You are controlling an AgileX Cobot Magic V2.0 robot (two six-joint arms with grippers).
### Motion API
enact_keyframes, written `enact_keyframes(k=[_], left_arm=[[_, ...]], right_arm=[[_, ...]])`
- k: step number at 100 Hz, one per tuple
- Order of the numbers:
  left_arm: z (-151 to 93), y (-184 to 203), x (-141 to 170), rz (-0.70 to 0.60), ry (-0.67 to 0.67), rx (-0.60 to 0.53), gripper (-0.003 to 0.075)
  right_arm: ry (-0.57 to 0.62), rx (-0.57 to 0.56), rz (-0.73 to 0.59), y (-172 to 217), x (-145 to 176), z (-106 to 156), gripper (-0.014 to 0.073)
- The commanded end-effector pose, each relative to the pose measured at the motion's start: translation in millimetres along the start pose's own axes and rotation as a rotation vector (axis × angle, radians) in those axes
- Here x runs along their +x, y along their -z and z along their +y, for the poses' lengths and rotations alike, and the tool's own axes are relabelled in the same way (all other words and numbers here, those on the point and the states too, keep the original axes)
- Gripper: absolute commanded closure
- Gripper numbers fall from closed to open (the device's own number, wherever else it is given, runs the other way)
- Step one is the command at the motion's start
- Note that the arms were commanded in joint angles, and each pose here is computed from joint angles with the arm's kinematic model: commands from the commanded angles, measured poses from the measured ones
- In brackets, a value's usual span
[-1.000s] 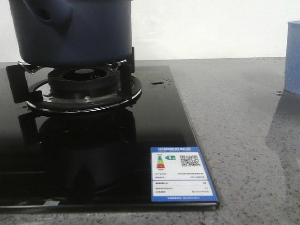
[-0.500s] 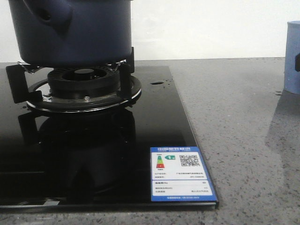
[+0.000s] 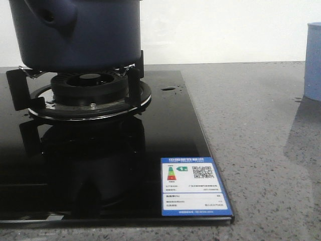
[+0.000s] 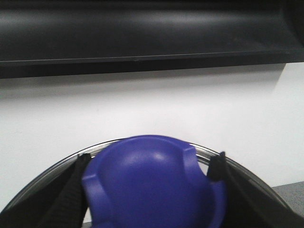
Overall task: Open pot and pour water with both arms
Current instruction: 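Move the right gripper around the light blue cup and close on it, then lift the cup with the right gripper and carry it toward the pot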
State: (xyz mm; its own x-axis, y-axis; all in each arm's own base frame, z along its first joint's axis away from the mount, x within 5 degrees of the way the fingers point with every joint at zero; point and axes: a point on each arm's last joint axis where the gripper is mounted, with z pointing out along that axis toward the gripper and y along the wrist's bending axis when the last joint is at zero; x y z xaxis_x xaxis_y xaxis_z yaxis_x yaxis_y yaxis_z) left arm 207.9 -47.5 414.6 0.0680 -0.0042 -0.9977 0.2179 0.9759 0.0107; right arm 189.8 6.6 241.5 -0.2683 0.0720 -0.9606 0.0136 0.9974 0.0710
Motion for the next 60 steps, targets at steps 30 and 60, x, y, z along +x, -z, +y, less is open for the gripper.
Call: enact_keyframes(k=[30, 60], left_arm=[[3.2, 8.8, -29.0, -0.178, -0.003, -0.03, 0.036], [3.2, 8.8, -29.0, -0.178, -0.005, -0.029, 0.036]], right_arm=[[0.071, 0.005, -0.154, -19.1, -10.9, 0.1, -0.002], [0.074, 0.025, -0.208, -41.4, -2.6, -1.7, -0.0018]])
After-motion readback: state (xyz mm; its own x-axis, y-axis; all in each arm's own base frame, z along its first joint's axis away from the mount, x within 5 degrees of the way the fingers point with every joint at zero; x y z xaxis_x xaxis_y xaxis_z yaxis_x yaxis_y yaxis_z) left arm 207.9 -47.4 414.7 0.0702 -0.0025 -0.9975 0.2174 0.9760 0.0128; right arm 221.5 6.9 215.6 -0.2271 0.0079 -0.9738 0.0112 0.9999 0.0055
